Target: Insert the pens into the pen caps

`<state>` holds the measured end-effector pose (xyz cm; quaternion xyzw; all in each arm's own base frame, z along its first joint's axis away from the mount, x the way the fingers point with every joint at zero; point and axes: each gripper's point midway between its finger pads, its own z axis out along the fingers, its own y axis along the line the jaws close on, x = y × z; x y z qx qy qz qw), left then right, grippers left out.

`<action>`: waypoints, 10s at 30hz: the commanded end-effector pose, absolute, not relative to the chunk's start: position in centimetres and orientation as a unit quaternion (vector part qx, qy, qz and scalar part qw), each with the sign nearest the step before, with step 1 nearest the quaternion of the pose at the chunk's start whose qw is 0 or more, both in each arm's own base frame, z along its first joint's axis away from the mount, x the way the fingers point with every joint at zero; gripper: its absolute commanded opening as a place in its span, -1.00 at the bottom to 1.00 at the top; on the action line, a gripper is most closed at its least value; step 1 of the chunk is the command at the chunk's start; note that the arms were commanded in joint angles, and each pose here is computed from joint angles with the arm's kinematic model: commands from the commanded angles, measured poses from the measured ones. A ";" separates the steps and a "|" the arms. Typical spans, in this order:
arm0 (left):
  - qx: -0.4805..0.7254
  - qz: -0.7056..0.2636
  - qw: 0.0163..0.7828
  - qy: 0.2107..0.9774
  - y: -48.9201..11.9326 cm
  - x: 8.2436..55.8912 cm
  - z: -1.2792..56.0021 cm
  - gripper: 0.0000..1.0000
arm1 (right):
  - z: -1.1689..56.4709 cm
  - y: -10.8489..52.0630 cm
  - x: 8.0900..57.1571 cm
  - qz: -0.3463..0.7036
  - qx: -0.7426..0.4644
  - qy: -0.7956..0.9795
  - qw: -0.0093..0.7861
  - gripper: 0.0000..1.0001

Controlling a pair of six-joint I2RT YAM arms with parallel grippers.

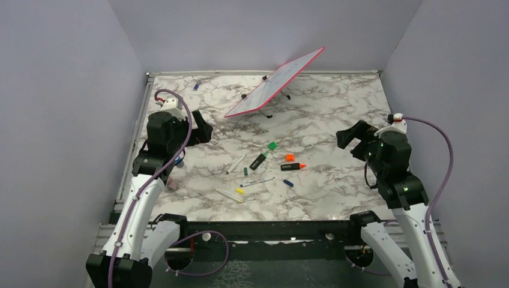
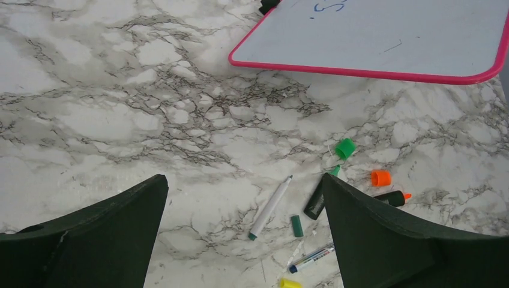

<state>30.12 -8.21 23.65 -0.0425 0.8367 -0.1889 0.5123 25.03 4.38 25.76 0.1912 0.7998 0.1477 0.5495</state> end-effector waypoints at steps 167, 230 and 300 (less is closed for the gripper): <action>0.062 -0.592 0.167 0.786 -27.9 19.8 17.5 -0.36 | 15.6 30.5 18.5 0.348 -0.424 0.779 0.303 -0.35; -0.030 -0.718 0.349 0.602 -25.7 20.5 36.5 -1.00 | 38.0 29.5 19.0 0.729 0.061 0.557 0.393 -0.24; 0.272 -0.488 0.424 0.713 -25.6 18.7 27.4 -1.00 | 30.5 27.8 18.1 0.473 -0.176 0.732 0.457 0.60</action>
